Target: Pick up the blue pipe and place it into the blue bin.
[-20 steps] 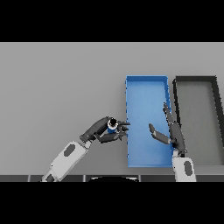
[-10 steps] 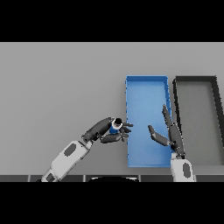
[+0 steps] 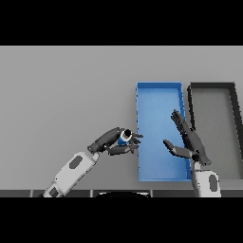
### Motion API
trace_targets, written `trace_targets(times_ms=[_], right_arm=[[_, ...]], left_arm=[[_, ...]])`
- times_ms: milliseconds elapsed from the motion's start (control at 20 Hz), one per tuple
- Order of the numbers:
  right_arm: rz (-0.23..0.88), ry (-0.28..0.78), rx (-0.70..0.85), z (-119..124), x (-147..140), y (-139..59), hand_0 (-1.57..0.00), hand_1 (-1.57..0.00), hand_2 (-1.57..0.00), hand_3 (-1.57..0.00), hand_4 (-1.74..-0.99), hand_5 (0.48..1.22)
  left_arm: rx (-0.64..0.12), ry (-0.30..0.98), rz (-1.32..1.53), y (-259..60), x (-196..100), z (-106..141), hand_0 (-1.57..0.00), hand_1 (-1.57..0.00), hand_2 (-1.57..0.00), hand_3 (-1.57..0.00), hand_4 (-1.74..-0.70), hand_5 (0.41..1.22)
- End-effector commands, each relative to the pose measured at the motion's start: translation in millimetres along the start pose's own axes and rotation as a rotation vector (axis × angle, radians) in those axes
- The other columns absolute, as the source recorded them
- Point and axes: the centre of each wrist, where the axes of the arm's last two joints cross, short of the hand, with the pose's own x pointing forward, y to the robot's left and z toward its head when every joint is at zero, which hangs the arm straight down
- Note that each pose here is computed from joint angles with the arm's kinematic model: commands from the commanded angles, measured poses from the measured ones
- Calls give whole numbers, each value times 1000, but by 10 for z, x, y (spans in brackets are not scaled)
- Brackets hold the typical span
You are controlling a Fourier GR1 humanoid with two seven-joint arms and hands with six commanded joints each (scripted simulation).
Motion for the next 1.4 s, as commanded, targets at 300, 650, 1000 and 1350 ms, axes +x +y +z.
trace_targets(times_ms=[300,650,1000,1350], right_arm=[[60,-79,360,-298,692,111,1,1,1,1,-1305,522],[156,-110,584,-719,993,412,1,1,1,1,-1304,532],[162,-106,723,-1029,1062,749,1,1,1,1,-1233,528],[163,-70,783,-1340,1006,930,-14,-36,-68,-11,-1241,516]], left_arm=[[2,16,-11,11,24,-7,-1571,-1571,-1571,-1439,-1732,1221],[-3,16,-7,-9,30,-52,-1571,-1571,-1571,-1437,-1732,1221],[-30,-4,20,38,26,-30,-1571,-1571,-1571,-1504,-1730,1221],[-51,15,46,55,-12,-56,-1571,-1571,-1571,-1474,-1720,1221]])
